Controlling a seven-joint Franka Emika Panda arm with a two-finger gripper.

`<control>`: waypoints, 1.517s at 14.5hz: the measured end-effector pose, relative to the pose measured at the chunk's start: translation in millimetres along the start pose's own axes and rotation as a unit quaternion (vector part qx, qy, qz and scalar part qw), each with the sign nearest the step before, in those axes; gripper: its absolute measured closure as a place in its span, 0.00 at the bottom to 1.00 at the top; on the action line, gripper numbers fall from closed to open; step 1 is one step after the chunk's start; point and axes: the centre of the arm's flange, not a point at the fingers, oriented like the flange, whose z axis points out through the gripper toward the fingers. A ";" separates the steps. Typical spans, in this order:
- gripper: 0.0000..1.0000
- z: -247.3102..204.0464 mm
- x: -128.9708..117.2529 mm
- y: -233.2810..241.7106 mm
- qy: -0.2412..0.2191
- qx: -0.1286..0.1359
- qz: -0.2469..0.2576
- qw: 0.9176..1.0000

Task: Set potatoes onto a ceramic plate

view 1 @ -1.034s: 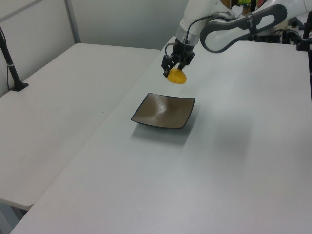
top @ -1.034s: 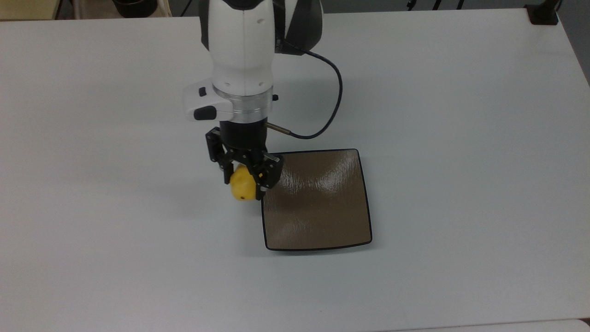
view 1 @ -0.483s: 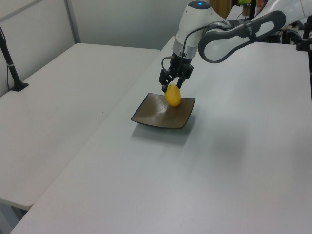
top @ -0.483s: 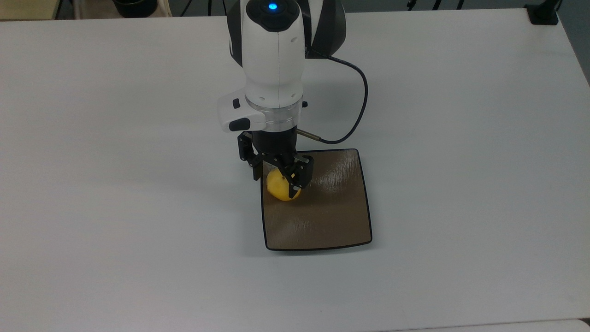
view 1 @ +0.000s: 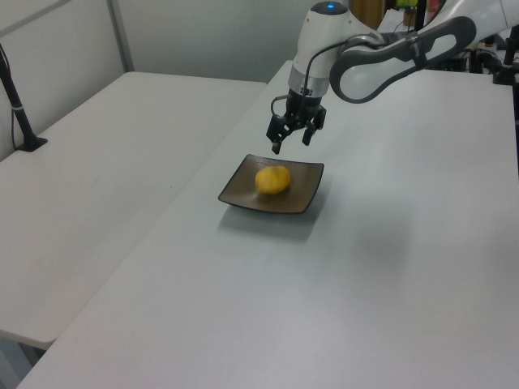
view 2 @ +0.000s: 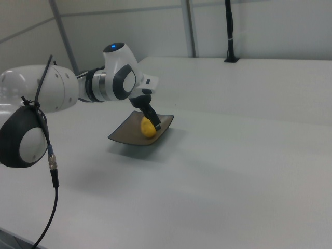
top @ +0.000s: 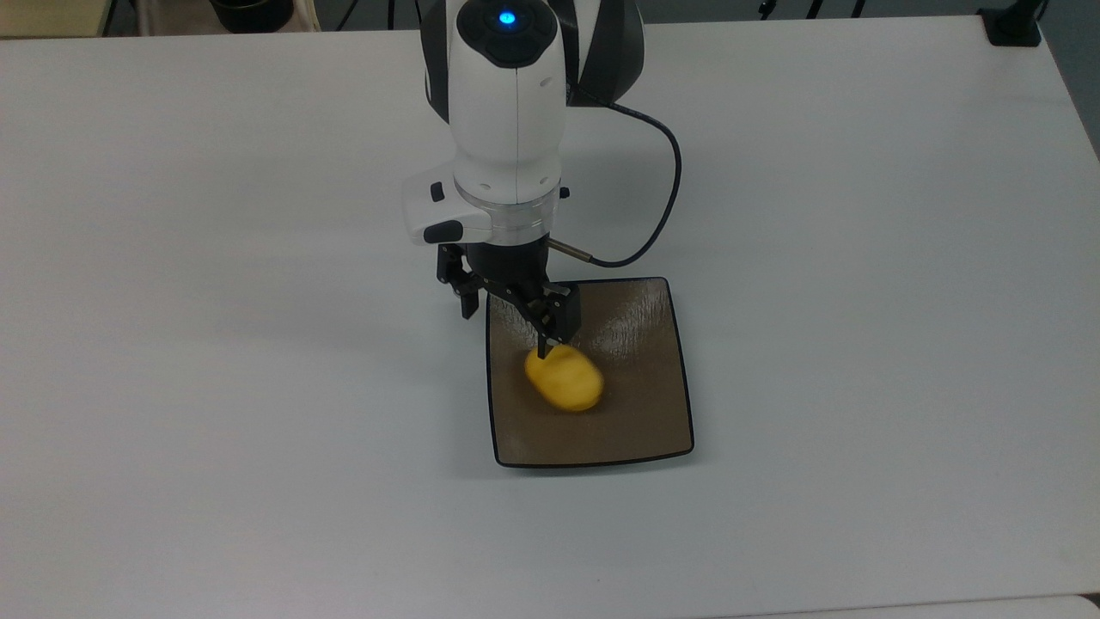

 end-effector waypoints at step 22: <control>0.00 -212.6 -66.9 138.4 -0.139 -0.017 -0.279 0.950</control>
